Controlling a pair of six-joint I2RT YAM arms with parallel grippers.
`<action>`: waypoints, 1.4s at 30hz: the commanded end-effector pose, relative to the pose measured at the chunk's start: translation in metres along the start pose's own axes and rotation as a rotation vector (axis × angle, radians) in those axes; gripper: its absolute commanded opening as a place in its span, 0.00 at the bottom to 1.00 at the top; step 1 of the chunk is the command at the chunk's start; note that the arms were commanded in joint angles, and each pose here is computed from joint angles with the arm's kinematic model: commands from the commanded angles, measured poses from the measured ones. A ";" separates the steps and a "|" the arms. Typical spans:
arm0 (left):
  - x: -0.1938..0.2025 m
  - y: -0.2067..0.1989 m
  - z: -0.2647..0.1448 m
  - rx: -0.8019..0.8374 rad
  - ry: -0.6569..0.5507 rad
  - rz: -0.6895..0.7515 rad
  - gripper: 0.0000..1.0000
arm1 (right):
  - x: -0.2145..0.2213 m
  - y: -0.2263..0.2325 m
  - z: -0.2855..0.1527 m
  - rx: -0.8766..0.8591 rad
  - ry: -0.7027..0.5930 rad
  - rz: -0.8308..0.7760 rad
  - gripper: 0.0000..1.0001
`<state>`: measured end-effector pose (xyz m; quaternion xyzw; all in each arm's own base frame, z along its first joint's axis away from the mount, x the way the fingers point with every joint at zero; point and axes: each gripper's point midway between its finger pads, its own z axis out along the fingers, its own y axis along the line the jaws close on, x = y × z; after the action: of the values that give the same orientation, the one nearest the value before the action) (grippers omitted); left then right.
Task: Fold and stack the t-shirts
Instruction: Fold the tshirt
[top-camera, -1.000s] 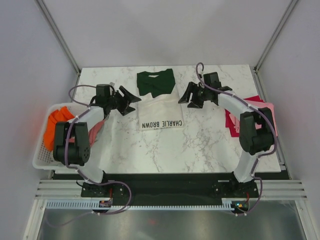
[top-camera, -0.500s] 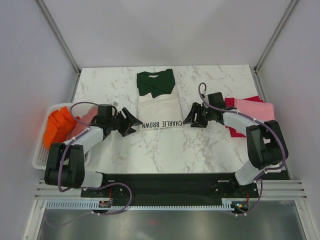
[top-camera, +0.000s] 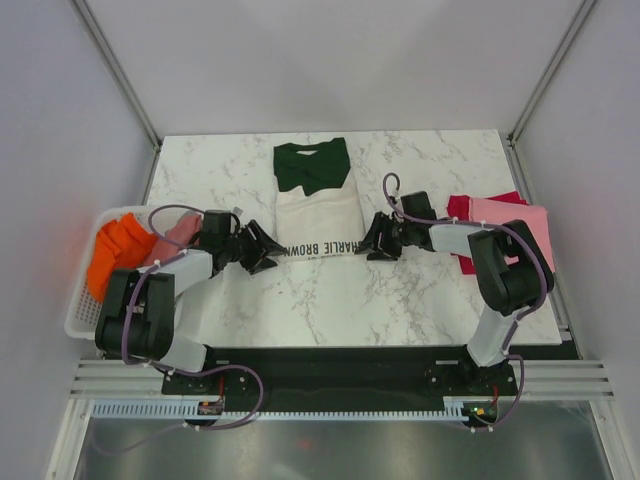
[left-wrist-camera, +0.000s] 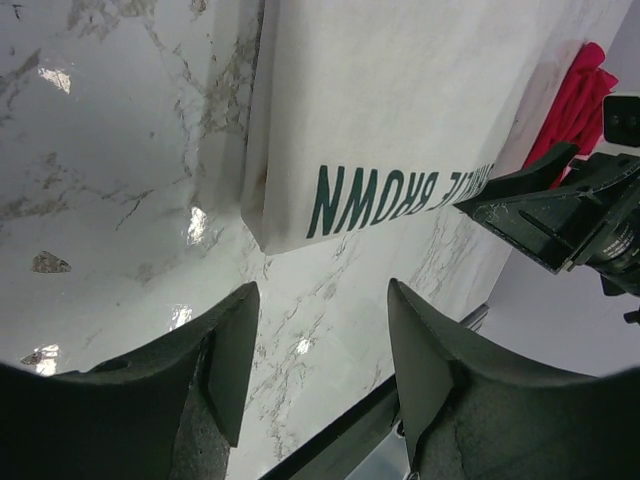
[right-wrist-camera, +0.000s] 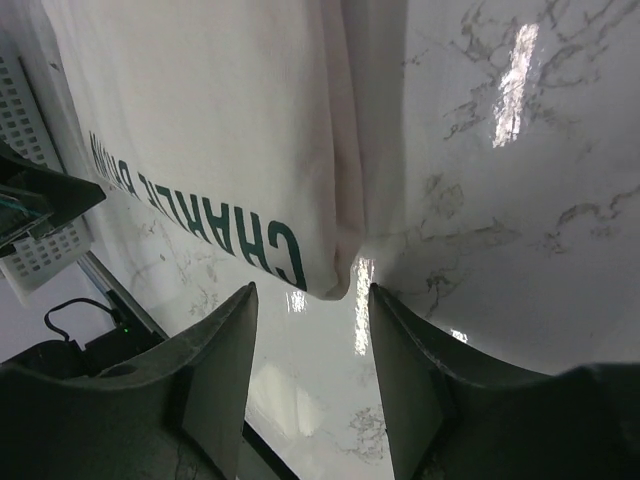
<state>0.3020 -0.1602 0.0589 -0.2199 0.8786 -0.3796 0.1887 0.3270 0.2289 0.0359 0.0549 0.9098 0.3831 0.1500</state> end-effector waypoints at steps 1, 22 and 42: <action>-0.011 -0.009 0.001 0.027 -0.032 0.084 0.61 | -0.014 0.006 0.009 -0.022 -0.035 -0.024 0.56; 0.001 0.011 0.006 -0.004 -0.005 0.080 0.42 | 0.003 -0.006 0.017 0.010 -0.026 -0.046 0.00; -0.018 0.009 0.038 -0.010 -0.042 0.085 0.02 | 0.000 0.008 0.006 -0.011 -0.060 -0.064 0.00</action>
<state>0.3130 -0.1606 0.0166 -0.2147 0.8921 -0.3560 0.1771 0.3270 0.2377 0.0222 0.0478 0.9101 0.3768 0.1657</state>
